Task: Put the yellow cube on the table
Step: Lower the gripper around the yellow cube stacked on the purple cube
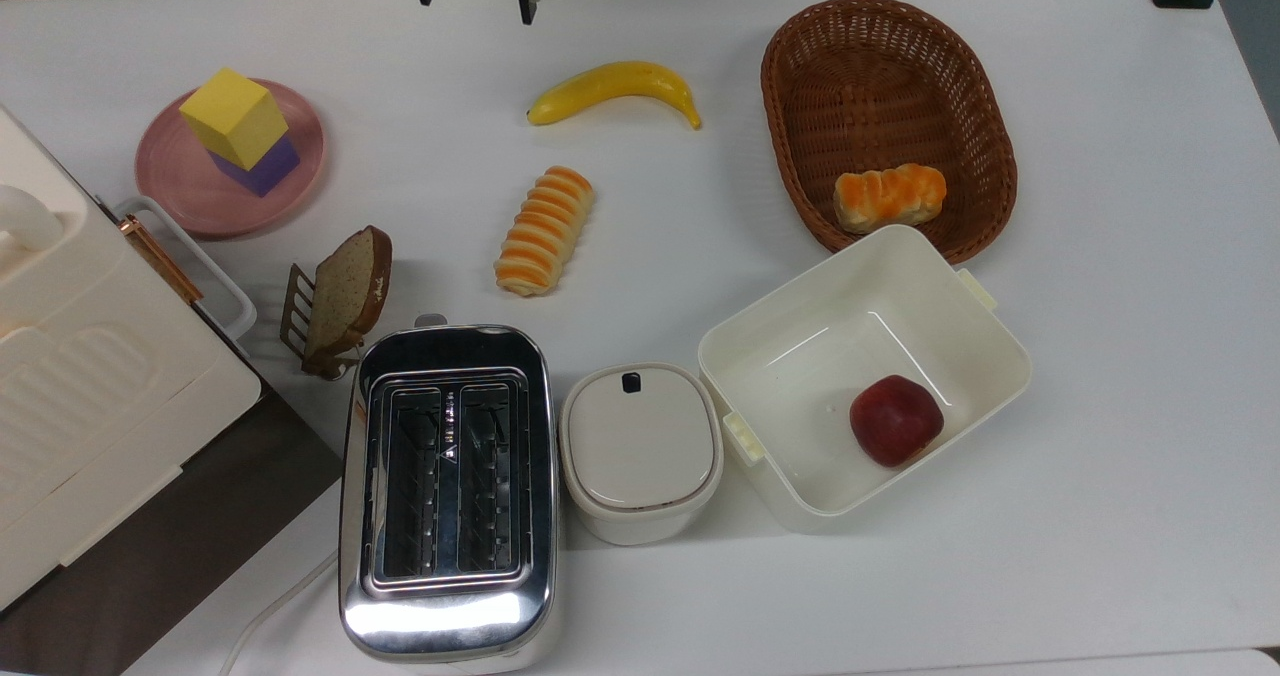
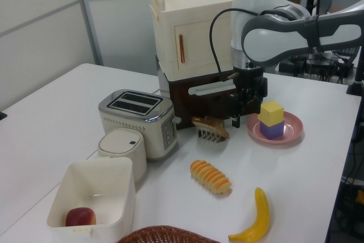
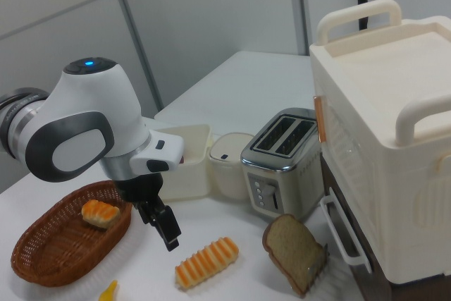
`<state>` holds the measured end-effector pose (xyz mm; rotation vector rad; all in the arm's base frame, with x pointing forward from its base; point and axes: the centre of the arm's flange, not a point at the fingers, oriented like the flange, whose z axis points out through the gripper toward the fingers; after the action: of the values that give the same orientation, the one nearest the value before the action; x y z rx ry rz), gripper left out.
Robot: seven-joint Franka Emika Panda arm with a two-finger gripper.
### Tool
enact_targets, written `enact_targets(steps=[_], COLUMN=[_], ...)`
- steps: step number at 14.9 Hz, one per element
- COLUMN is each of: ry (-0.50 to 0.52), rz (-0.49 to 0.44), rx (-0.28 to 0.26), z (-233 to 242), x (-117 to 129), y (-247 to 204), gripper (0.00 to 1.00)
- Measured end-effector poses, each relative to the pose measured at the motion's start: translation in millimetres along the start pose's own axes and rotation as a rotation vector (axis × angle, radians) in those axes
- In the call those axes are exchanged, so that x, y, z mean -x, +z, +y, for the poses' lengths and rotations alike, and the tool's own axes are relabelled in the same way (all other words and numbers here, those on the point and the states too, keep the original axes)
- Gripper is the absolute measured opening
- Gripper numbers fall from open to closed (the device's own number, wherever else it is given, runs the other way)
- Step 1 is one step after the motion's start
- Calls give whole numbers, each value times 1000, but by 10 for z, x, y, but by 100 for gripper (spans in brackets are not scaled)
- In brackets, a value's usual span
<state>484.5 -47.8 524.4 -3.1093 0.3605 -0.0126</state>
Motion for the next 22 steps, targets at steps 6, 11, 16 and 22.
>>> enact_targets(steps=[6,11,16,22], ry=[115,330,461,452], rz=[69,87,160,162], rx=[-23,-26,-4,72], z=[464,1593,2323,2555], x=[-152,-291,-284,-508], y=[139,444,373,816], gripper=[100,100,100,100])
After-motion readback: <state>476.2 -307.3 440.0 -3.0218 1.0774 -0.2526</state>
